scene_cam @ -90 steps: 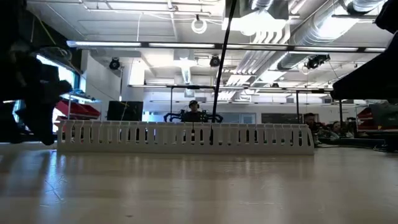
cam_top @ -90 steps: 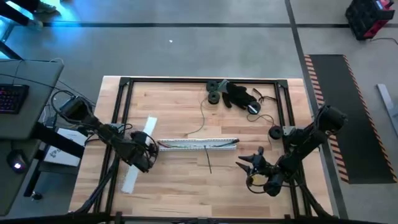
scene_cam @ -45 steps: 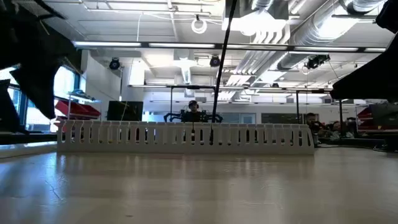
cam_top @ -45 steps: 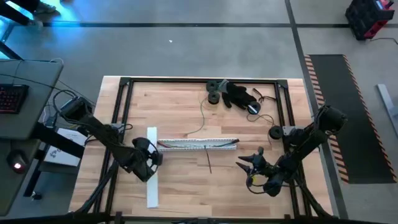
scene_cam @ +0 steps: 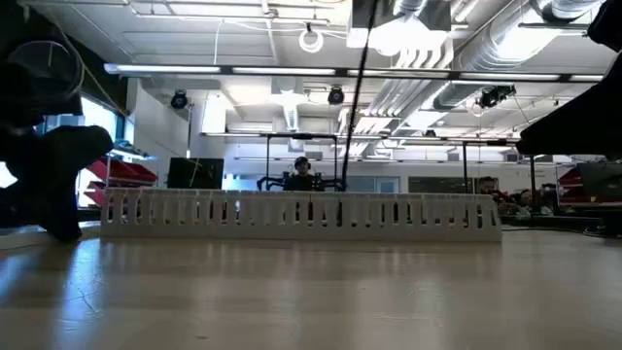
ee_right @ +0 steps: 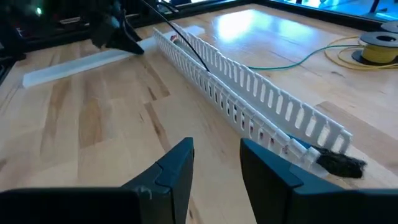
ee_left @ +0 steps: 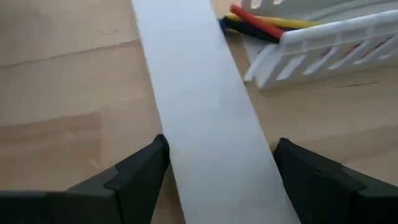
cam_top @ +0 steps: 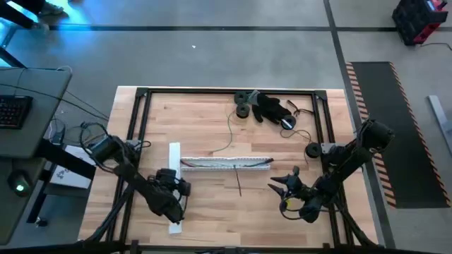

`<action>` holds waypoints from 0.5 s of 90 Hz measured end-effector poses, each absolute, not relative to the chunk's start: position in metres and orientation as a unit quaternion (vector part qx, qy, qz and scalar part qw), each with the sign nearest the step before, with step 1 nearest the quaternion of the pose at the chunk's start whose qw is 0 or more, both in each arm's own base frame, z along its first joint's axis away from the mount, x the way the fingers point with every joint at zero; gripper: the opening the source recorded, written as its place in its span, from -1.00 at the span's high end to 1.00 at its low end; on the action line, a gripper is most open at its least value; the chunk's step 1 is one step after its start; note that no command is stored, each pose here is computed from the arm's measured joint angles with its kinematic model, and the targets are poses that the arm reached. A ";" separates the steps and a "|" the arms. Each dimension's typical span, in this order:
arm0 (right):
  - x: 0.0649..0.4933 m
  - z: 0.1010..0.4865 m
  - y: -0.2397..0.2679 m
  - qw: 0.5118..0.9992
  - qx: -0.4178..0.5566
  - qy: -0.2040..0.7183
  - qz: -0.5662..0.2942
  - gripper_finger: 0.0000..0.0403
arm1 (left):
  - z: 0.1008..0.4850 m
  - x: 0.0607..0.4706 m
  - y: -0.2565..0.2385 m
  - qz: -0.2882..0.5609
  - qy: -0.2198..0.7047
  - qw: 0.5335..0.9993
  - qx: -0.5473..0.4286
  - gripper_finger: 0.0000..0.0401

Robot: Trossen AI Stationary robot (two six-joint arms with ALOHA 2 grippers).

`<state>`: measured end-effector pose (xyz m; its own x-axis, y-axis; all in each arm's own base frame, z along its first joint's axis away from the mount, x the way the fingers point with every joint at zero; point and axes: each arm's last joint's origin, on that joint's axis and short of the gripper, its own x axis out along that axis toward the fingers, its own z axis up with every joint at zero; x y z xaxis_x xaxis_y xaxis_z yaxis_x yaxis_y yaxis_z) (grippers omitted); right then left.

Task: Ziptie cables
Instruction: Close the white cable duct

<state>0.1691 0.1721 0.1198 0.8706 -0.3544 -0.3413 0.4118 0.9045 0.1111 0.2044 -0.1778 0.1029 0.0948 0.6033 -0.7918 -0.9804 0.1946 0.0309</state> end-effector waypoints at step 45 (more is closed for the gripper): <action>0.169 0.120 0.172 0.963 0.093 0.156 -0.201 0.42 | 0.137 0.203 -0.168 0.561 0.364 0.690 -0.275 -0.39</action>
